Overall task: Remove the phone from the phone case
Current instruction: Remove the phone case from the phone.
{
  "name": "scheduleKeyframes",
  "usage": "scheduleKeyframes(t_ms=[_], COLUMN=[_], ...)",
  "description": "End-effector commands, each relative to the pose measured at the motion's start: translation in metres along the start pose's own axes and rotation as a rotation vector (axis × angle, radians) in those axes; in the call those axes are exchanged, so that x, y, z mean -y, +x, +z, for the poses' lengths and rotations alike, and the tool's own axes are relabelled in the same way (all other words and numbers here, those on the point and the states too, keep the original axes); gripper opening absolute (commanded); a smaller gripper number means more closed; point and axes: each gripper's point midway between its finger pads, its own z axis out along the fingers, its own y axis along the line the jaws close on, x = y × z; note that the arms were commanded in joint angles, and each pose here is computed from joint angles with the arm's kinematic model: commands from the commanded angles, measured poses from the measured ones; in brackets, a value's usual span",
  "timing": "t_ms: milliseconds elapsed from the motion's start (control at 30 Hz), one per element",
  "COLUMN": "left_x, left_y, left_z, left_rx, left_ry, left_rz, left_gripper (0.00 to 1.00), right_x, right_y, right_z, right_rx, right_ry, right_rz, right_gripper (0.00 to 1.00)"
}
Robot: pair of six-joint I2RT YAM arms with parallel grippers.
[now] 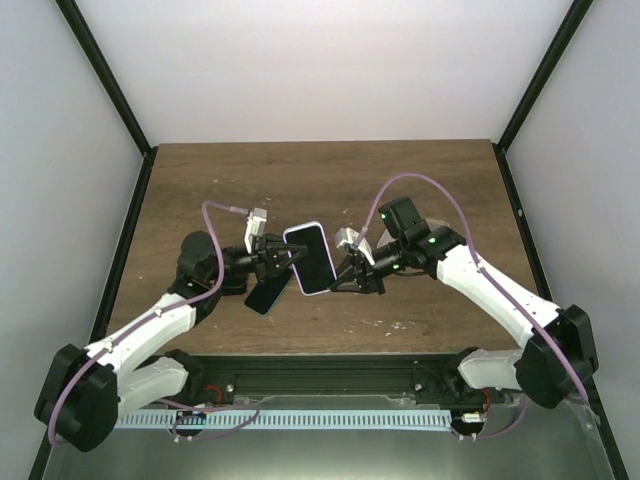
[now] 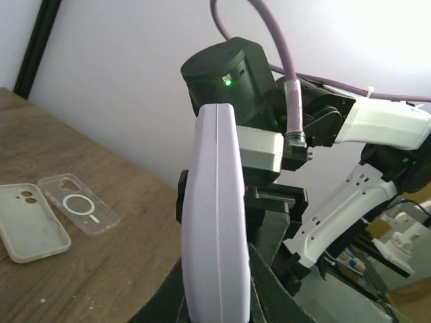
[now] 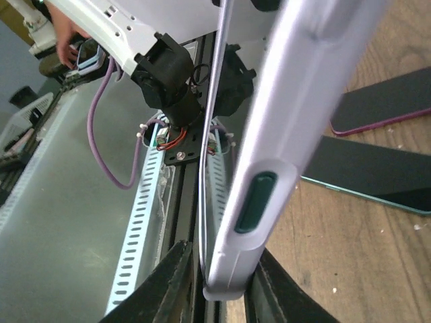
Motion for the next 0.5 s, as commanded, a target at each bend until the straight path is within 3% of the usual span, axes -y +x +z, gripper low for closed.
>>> scheduleKeyframes(t_ms=[0,467], left_x=[0.016,0.022], left_y=[-0.014,-0.013], left_z=[0.004,0.006], left_rx=[-0.001,-0.016], left_ry=[0.076,0.132], left_rz=[0.012,-0.052], left_gripper=[0.0,0.0], right_x=[-0.019,-0.035], right_y=[-0.021,-0.017], right_z=[-0.014,-0.014], right_rx=[0.033,0.007], right_ry=[0.009,-0.016], right_rz=[-0.192,-0.354], right_gripper=[0.24,0.21])
